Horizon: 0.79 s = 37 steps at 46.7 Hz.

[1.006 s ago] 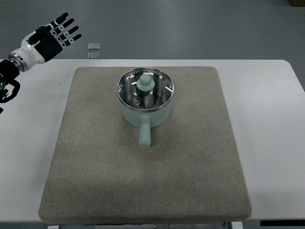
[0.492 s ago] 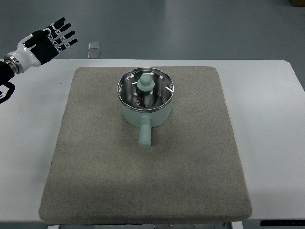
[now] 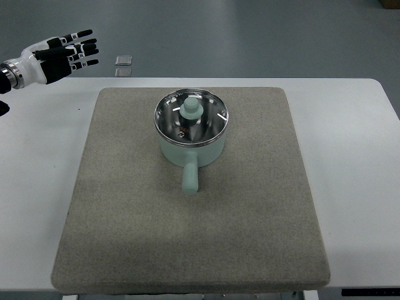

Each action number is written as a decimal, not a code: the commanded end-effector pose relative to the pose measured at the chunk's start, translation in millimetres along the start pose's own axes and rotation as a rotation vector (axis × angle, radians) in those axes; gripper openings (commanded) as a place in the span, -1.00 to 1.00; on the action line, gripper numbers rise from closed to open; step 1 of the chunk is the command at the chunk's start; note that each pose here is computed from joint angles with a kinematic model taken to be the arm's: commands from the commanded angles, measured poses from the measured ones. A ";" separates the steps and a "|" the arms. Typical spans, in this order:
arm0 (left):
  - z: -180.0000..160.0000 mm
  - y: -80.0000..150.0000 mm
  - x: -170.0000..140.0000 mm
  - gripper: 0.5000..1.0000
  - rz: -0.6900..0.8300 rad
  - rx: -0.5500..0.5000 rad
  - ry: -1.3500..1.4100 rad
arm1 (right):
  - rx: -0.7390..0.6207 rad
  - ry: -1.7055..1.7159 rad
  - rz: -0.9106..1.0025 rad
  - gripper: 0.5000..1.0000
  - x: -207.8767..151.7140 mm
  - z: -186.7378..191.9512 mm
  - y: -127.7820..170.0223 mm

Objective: Place lid left of pot with left hand
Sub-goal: 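Move the left hand forward toward the saucepan lid, then lower the left hand over the pot and reach for the lid knob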

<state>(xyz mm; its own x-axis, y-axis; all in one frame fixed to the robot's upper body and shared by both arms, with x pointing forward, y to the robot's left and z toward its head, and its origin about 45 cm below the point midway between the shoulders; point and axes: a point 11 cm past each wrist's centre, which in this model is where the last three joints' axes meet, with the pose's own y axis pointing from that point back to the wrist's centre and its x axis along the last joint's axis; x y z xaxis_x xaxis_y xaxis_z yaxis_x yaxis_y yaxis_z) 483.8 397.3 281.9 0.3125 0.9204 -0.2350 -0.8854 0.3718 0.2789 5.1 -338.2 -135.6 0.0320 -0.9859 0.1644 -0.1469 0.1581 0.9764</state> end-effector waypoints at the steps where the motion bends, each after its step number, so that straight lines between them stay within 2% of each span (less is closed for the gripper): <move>1: 7.4 1.5 0.6 0.97 0.006 0.003 -0.064 | 0.000 0.000 0.000 0.69 0.0 0.0 0.0; 10: 34.4 -0.6 -18.6 0.97 -0.048 -0.066 -0.312 | 0.000 0.000 0.000 0.69 0.0 0.0 0.0; 16: 51.5 0.7 -46.8 0.97 -0.141 -0.097 -0.535 | 0.000 0.000 0.000 0.69 0.0 0.0 0.0; 31: 91.6 -4.2 -124.4 0.96 -0.301 -0.100 -1.019 | 0.000 0.000 0.000 0.69 0.0 0.0 0.0; 37: 91.5 -9.2 -145.1 0.96 -0.326 -0.062 -1.226 | 0.000 -0.002 0.000 0.69 0.0 -0.1 0.0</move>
<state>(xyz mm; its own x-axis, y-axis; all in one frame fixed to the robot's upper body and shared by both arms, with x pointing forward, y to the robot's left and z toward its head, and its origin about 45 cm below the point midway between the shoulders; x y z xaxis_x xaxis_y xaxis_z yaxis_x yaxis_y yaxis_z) 479.3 283.5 398.4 0.6134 0.4011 0.6803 -0.7240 0.6297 0.2816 5.1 -338.2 -135.6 0.0318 -0.9858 0.1646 -0.1470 0.1583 0.9764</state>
